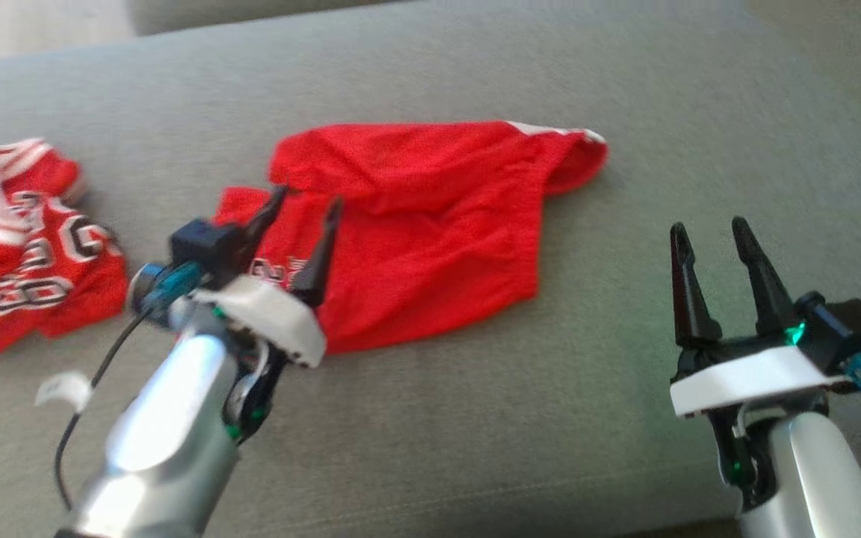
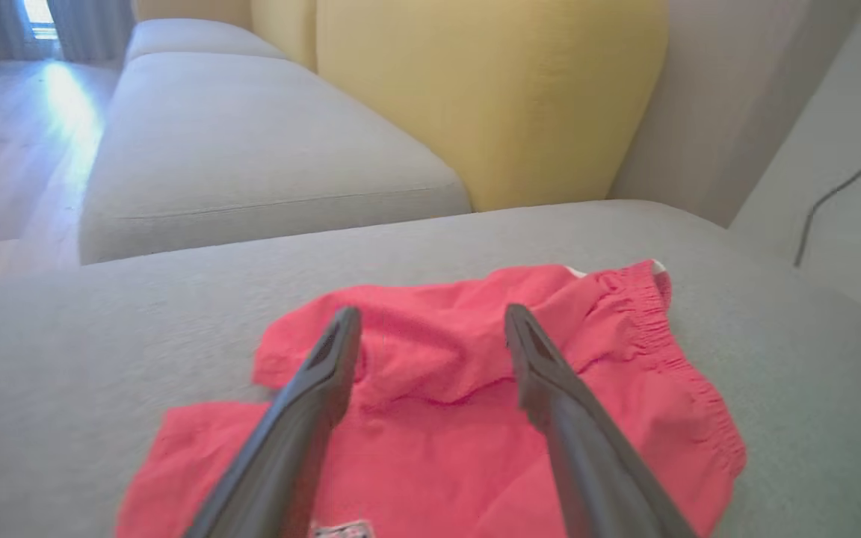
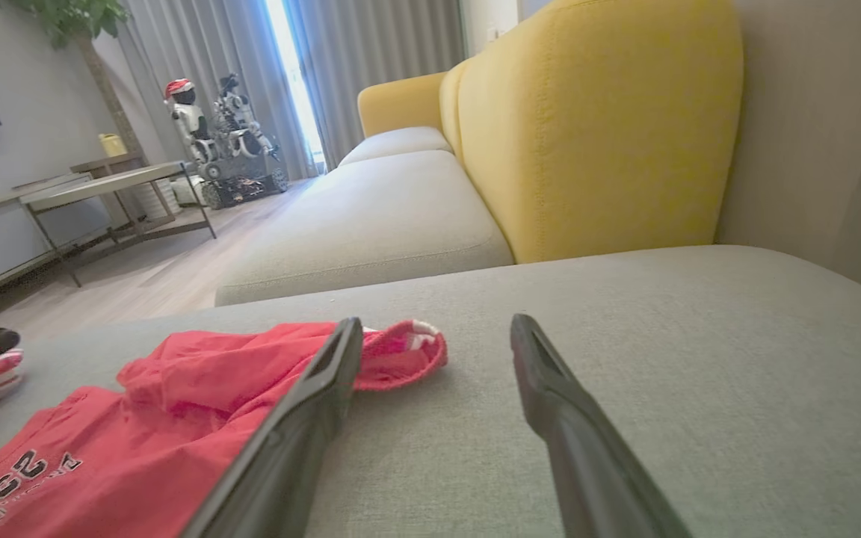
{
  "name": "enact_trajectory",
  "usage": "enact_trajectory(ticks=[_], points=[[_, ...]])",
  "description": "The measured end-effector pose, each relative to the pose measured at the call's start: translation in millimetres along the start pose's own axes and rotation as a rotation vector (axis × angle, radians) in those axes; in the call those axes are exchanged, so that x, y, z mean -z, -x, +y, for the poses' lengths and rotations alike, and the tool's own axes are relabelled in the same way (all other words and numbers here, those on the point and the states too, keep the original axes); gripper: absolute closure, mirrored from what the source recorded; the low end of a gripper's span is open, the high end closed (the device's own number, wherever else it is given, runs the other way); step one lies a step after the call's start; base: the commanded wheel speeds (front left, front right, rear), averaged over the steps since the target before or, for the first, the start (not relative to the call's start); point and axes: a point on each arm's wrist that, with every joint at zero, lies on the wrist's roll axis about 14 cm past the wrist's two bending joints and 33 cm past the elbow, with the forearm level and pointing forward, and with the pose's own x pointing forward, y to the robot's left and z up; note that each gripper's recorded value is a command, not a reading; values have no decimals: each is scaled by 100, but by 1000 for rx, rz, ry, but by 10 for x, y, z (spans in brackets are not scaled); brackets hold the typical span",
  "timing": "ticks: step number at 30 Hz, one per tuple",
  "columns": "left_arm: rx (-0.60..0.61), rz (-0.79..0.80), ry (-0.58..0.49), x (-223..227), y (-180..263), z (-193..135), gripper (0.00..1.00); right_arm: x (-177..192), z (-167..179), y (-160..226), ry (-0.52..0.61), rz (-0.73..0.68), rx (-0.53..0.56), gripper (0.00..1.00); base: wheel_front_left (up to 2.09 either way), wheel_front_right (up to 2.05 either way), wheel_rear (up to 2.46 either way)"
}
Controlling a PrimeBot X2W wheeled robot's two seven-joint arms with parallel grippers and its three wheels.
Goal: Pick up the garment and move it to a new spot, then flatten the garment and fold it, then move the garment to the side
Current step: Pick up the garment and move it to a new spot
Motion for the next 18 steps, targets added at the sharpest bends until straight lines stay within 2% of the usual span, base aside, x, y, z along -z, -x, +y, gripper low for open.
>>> enact_trajectory(ticks=[9, 18], points=[[-298, -63, -31, -206, 793, 774, 0, -46, 354, -16, 10, 4, -103, 0, 0, 0, 0], [-455, -113, -64, -303, 1483, 982, 0, -90, 509, 99, 24, 3, -146, 0, 0, 0, 0]])
